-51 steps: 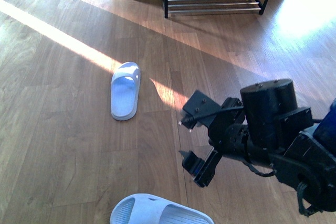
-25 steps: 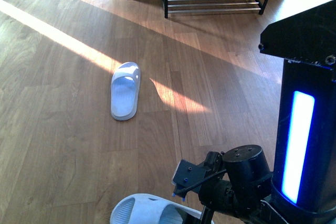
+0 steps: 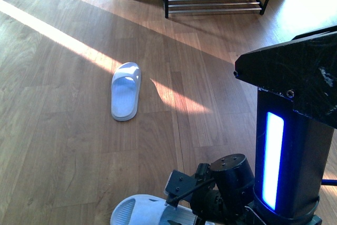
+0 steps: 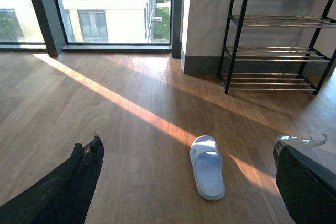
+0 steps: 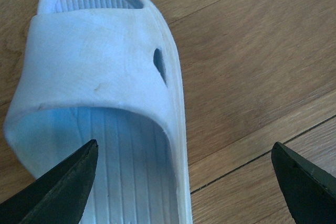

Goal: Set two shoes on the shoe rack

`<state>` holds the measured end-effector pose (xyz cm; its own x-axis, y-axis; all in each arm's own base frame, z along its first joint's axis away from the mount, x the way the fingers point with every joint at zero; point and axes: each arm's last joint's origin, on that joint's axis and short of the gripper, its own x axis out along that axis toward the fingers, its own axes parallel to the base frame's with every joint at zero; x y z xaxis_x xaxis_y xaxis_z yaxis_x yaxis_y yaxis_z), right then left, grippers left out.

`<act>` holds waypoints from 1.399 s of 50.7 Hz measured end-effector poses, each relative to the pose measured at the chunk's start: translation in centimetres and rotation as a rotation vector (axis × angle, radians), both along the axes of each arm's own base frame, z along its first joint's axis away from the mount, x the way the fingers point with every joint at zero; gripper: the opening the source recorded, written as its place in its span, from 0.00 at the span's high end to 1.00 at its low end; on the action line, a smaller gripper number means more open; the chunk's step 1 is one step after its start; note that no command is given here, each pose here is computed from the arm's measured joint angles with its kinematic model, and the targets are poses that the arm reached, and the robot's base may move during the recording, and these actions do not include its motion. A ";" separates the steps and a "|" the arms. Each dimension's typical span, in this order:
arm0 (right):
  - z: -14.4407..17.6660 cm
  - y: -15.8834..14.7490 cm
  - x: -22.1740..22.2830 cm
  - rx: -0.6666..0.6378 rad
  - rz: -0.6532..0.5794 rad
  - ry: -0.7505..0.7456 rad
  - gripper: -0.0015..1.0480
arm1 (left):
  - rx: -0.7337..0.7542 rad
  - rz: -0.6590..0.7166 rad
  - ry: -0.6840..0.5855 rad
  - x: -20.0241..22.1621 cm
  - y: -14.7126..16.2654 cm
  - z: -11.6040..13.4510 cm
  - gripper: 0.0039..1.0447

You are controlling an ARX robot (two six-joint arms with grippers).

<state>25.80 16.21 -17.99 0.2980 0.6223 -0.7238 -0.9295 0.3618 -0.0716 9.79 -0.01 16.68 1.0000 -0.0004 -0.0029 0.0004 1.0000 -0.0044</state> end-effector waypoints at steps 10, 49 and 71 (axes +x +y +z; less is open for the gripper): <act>-1.0 0.6 0.9 0.014 -0.009 0.004 0.09 | 0.000 0.000 0.000 0.0 0.0 0.0 0.09; -1.9 1.8 0.0 0.045 0.015 0.098 0.99 | 0.000 0.000 0.000 0.0 0.0 0.0 0.09; 8.5 -3.3 7.5 0.257 -0.636 -0.044 0.99 | 0.000 0.000 0.000 0.0 0.0 0.0 0.09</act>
